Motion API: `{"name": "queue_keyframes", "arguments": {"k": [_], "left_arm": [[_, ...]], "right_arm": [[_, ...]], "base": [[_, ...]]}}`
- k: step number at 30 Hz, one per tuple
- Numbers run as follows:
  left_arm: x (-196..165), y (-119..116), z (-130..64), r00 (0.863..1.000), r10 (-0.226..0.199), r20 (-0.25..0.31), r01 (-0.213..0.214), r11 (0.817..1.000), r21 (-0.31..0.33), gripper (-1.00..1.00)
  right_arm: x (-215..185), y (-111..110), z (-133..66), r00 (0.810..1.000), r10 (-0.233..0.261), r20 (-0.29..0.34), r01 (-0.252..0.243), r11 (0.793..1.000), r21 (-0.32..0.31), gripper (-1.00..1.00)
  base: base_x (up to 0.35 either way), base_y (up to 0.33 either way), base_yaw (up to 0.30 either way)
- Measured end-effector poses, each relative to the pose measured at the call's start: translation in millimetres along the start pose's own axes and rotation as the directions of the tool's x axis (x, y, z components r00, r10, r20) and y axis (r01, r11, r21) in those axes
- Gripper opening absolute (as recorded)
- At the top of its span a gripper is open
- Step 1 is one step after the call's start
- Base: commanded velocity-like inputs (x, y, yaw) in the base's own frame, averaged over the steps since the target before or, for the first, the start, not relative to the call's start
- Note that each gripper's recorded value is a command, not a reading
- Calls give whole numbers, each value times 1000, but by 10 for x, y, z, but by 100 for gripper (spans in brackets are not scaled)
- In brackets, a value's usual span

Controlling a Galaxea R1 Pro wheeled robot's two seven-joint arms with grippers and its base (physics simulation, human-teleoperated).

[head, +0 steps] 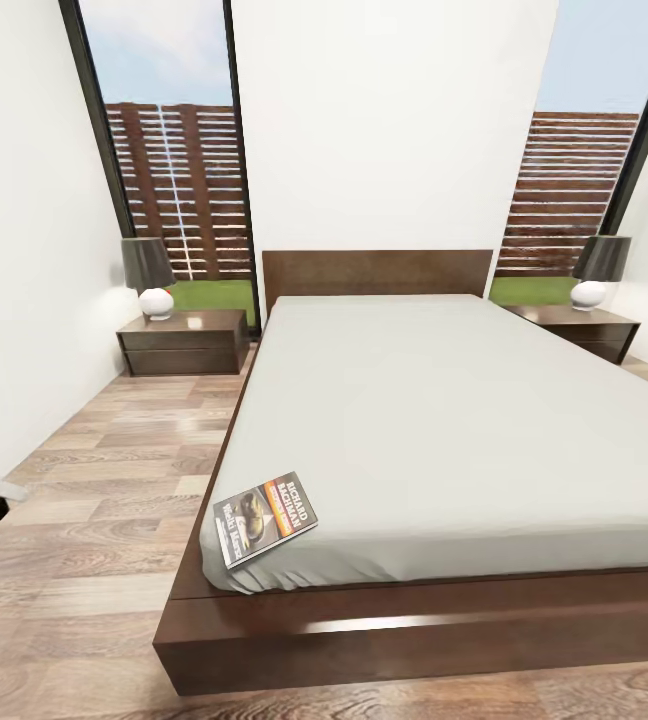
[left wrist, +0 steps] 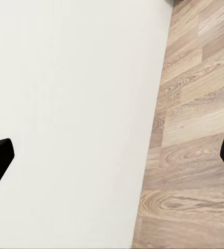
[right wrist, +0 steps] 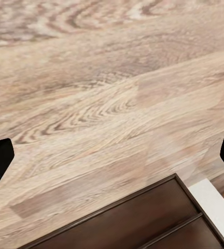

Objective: In the bedroom, move the book from the bed onto either nightstand, and place the two sandals side by side next to the bed.

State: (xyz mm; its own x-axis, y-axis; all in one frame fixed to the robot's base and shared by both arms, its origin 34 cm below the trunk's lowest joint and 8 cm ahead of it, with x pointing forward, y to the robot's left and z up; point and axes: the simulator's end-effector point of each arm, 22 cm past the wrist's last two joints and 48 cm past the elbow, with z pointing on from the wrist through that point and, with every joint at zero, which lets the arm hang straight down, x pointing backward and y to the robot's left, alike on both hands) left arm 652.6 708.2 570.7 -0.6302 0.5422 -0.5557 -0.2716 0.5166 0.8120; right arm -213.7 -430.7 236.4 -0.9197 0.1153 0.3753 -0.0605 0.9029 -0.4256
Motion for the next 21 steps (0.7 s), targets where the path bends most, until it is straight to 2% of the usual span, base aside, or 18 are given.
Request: {"name": "queue_keyframes", "arguments": {"k": [10, 12, 21], "left_arm": [[496, 90, -68, 997, 60, -50, -60, 998, -1, 100], [737, 83, -125, 993, 89, -78, -89, 996, 7, 100], [1126, 292, -186, 983, 139, -116, -141, 990, -5, 100]], "right_arm": [[-1, -101, 19, 1000, 1, -2, -1, 1000, 13, 100], [-10, -239, 43, 1000, 3, -2, -3, 1000, 31, 100], [-33, -585, 92, 1000, 17, -1, -16, 997, 77, 100]], "base": [[0, 0, 0], [0, 0, 0], [0, 0, 0]]}}
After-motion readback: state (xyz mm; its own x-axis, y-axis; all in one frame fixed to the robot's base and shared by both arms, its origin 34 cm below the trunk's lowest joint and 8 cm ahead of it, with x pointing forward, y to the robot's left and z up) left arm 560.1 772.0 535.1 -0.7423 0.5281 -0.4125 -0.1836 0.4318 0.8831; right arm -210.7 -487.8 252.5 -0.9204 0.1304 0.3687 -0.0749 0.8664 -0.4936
